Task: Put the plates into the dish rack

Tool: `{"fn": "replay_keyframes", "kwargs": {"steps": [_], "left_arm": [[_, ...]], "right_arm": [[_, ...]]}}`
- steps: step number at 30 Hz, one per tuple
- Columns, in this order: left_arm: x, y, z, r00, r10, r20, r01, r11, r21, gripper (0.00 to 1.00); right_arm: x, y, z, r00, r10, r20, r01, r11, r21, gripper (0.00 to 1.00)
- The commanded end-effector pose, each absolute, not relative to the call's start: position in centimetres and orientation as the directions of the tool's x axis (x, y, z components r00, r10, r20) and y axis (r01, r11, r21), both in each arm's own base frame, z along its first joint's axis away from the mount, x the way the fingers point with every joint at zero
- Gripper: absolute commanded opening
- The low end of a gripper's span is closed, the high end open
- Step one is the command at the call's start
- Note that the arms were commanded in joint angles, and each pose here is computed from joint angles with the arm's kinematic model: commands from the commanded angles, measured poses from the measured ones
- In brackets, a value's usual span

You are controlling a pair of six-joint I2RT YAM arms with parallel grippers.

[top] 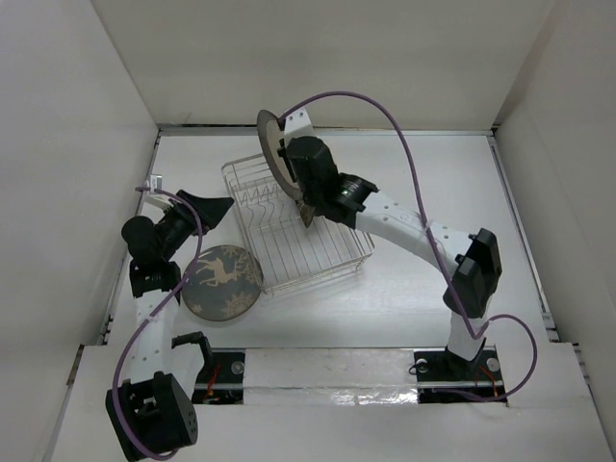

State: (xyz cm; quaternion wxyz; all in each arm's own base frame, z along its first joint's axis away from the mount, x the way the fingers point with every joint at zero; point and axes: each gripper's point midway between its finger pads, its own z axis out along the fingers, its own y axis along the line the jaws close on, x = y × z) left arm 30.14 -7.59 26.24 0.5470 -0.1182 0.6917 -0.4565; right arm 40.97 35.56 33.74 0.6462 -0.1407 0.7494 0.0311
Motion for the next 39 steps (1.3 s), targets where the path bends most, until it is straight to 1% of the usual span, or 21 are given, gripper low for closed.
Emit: {"fn": "replay_keyframes", "kwargs": {"steps": [1,6,10,15,18,21,30,35,39], "left_arm": [[29.5,-8.4,27.4,-0.363,-0.641,-0.676,0.42,0.535,-0.733,0.59],[29.7,-8.4,27.2,-0.371,-0.646,-0.667,0.412,0.53,-0.742,0.57],[29.7,-8.4,27.2,-0.372,-0.646,-0.666,0.411,0.529,-0.742,0.57],[29.6,-8.5,27.2,-0.371,-0.647,-0.666,0.416,0.525,-0.743,0.56],[29.9,-8.4,27.0,-0.378,-0.654,-0.656,0.403,0.521,-0.752,0.55],[30.0,-8.0,26.7,-0.369,-0.665,-0.649,0.374,0.533,-0.759,0.55],[30.6,-7.0,25.7,-0.343,-0.677,-0.651,0.31,0.573,-0.759,0.52],[31.0,-6.5,25.0,-0.341,-0.681,-0.648,0.272,0.588,-0.762,0.51],[31.3,-6.0,24.2,-0.33,-0.696,-0.638,0.227,0.598,-0.769,0.47]], "right_arm": [[42.0,33.7,40.7,0.019,-0.089,-0.996,-0.115,0.989,-0.09,0.0],[43.0,34.1,39.1,0.009,-0.141,-0.99,-0.076,0.987,-0.141,0.0],[43.4,34.3,38.4,-0.003,-0.173,-0.985,-0.061,0.983,-0.173,0.0],[43.8,34.4,37.6,-0.017,-0.166,-0.986,-0.074,0.984,-0.164,0.0],[44.4,34.5,35.5,-0.053,-0.186,-0.981,-0.073,0.981,-0.182,0.0],[44.2,35.7,33.6,-0.086,-0.152,-0.985,-0.129,0.982,-0.141,0.0],[44.0,36.2,28.6,-0.151,-0.16,-0.975,-0.15,0.979,-0.137,0.0],[43.9,35.8,29.5,-0.136,-0.147,-0.98,-0.136,0.982,-0.128,0.0],[43.4,36.2,29.6,-0.139,-0.154,-0.978,-0.156,0.979,-0.132,0.0]]}}
